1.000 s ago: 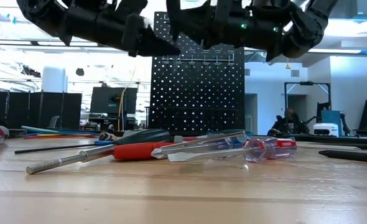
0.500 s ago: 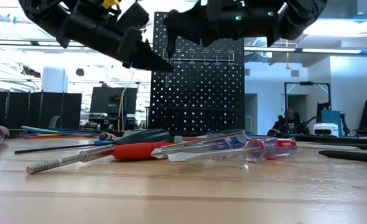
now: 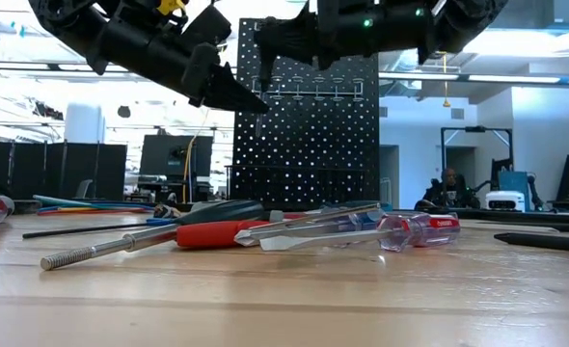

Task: Hang tools onto peg board
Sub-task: Hang the top black screwdriver on the black peg board

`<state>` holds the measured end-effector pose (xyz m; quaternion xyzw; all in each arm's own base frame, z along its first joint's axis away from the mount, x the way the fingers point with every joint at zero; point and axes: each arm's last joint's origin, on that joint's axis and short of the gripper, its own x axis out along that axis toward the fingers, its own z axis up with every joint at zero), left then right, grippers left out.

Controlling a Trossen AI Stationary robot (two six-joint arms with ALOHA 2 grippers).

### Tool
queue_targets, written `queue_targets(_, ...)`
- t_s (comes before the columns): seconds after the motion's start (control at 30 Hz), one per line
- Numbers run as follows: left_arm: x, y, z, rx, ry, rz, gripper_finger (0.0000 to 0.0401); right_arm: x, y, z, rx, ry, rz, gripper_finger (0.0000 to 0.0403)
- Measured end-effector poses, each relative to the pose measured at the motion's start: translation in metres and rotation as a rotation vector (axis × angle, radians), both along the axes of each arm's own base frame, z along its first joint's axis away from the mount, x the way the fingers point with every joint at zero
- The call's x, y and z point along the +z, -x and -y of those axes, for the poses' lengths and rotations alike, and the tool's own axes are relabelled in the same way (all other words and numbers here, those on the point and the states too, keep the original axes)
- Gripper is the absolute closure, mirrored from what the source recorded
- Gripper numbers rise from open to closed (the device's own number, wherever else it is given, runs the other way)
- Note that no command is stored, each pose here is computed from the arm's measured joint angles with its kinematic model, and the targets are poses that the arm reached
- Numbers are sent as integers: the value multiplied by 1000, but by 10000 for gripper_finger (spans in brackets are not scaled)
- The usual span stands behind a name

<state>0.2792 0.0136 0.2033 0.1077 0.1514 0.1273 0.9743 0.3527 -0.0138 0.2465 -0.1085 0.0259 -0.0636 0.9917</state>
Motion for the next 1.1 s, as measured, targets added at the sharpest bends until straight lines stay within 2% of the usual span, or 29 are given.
queue_targets(0.13, -7, 2, -1, 18, -4, -72, 305, 28, 22, -2, -149, 57, -23, 304)
queue_targets(0.3, -16, 6, -1, 22, 13, -173, 264, 73, 58, -3, -369, 160, 45, 304)
queue_targets(0.47, -21, 9, 4, 11, 34, -195, 261, 116, 99, 21, -567, 152, 196, 304)
queue_targets(0.63, -21, 9, 4, 8, 33, -187, 266, 132, 126, 49, -681, 100, 283, 304)
queue_targets(0.83, -21, 9, 4, 7, 32, -186, 266, 124, 126, 78, -608, 13, 278, 304)
queue_targets(1.1, -20, 9, 4, 8, 34, -184, 266, 115, 121, 90, -637, 22, 233, 304)
